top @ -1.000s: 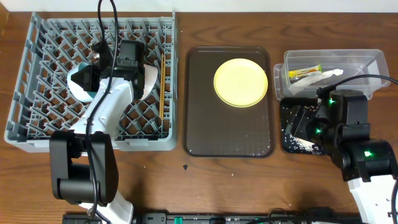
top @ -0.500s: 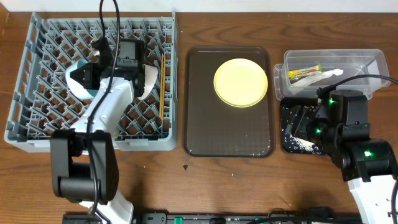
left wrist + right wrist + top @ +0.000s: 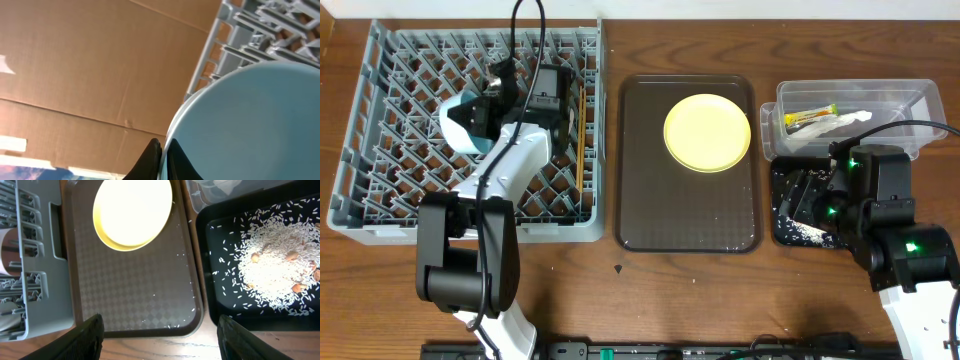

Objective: Sort waste into correct bins and load items into the dishwasher
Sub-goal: 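Adjust the light-blue bowl upright in the rack with left gripper, then reach both grippers to opposite edges of the yellow plate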

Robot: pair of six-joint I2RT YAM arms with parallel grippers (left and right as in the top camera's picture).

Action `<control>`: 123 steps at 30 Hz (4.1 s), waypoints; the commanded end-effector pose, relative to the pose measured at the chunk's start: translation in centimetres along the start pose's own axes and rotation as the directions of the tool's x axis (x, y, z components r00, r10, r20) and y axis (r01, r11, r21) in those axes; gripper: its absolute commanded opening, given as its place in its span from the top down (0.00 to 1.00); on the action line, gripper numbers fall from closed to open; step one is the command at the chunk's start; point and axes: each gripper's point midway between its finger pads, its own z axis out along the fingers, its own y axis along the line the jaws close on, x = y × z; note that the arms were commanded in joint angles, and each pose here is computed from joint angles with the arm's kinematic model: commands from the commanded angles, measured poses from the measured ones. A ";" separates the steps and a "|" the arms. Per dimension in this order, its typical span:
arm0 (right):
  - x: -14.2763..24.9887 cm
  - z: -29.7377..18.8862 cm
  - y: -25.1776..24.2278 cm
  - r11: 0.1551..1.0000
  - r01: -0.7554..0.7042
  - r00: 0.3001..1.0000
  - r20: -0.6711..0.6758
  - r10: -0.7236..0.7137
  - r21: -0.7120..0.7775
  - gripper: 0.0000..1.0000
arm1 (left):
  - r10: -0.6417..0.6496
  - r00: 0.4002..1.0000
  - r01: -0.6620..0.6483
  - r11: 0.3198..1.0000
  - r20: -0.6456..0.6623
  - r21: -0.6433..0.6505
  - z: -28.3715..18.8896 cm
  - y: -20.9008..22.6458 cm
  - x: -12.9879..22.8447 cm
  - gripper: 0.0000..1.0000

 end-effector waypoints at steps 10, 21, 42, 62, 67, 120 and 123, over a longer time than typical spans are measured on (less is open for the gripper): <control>-0.2 -0.2 -0.2 1.000 -0.009 1.000 0.005 0.009 0.008 0.29 | 0.096 0.994 -0.100 0.991 -0.054 -0.087 1.2 1.2 0.8 0.93; -0.2 -0.1 -0.2 1.000 -0.009 1.000 0.006 0.009 0.008 0.29 | 0.117 0.992 -0.120 0.991 -0.050 -0.059 1.4 0.0 1.3 0.93; -0.2 -0.2 -0.2 1.000 -0.009 1.000 0.007 0.009 0.007 0.29 | 0.103 0.992 -0.111 0.987 0.070 0.120 -1.6 -4.4 0.4 0.85; -0.1 -0.2 -0.1 1.000 -0.010 1.000 0.001 0.010 0.002 0.29 | 0.000 0.989 -0.022 0.989 0.147 0.145 -4.0 -2.9 -2.3 0.39; -0.1 -0.2 -0.1 1.000 -0.010 1.000 0.001 0.010 0.002 0.30 | -0.082 0.972 0.032 0.974 0.220 0.223 -6.8 -0.7 -3.8 0.35; 0.5 10.7 1.9 0.997 -0.078 0.988 -0.131 0.081 0.026 0.54 | -0.157 0.965 0.122 -0.446 -0.211 0.887 -36.9 -2.3 0.8 0.20; 0.7 13.9 2.6 0.996 -0.079 0.988 -0.127 0.084 0.048 0.53 | -0.177 0.966 0.092 -0.444 -0.188 0.891 -36.5 0.0 1.7 0.20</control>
